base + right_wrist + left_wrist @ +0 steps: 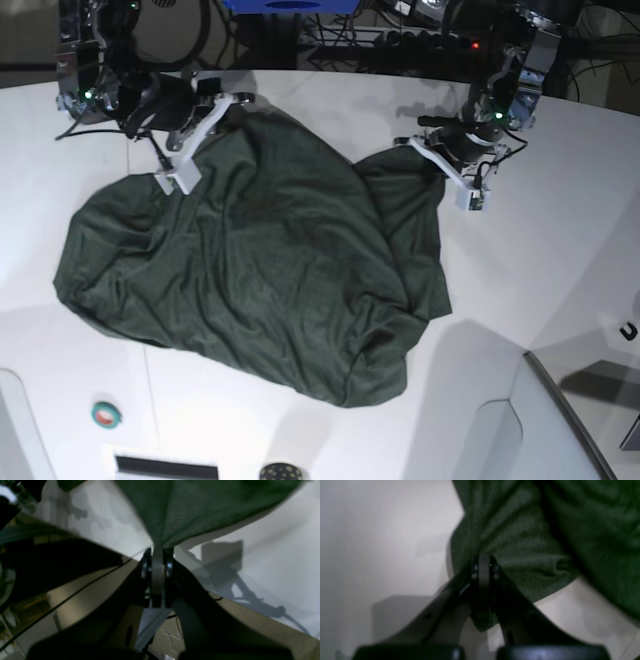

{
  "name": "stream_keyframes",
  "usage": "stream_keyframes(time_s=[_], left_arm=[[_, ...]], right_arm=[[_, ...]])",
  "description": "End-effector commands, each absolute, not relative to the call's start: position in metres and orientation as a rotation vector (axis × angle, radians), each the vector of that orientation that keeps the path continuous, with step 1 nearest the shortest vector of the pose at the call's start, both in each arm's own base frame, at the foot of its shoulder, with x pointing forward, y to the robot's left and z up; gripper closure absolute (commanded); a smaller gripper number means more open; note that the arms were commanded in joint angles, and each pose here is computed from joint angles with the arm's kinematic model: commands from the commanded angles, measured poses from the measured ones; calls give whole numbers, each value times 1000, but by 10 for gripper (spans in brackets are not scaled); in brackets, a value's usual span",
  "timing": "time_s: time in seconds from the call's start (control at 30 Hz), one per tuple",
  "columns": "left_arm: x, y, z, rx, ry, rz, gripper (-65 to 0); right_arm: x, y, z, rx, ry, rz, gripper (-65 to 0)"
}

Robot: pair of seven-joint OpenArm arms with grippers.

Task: Layout the t-shirt on the table in an organized manner, then fold the t-shirt properly
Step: 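Pull both held shirt edges apart to stretch the shirt flat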

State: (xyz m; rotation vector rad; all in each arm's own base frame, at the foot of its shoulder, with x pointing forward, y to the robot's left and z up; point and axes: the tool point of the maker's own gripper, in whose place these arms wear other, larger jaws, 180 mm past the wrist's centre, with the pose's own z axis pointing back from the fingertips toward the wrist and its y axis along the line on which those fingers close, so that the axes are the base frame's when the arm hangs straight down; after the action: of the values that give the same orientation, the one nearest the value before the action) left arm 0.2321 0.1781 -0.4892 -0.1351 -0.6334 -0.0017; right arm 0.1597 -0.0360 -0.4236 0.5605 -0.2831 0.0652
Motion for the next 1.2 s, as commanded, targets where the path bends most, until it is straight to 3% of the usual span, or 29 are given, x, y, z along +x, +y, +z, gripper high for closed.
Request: stream_keyframes(time_s=[0.0,0.43,0.5,0.63,0.67,0.73,0.87,1.03,1.17], left_arm=[[228,189,-489,-102,-607,-12,0],[225,306,-457,93,-684,202,0],[222,306,-458,94,-679,201,0],[220,305,-460,92,-673,198,0],[220,305,-459,93,-674,202,0],[217,305,-458,90,-673,201,0],[226,299,-425,81,-764,185,0],[245,287,-401,57,-847,175,0],[258,270,-435,19,-783,186,0]], right_arm=[[164,-28,-416,589,-306,77,-2],[161,11,-448,635,-199,160,-12],[161,10,-449,631,-193,164,-71],[153,-19,-438,568,-227,211,-300],[153,-29,-432,554,-252,200,-309],[158,-59,-425,507,-304,111,-302],[190,-130,-423,391,-443,-86,-209],[227,-172,-444,342,-452,-173,0],[240,-193,-471,327,-394,-236,-5]])
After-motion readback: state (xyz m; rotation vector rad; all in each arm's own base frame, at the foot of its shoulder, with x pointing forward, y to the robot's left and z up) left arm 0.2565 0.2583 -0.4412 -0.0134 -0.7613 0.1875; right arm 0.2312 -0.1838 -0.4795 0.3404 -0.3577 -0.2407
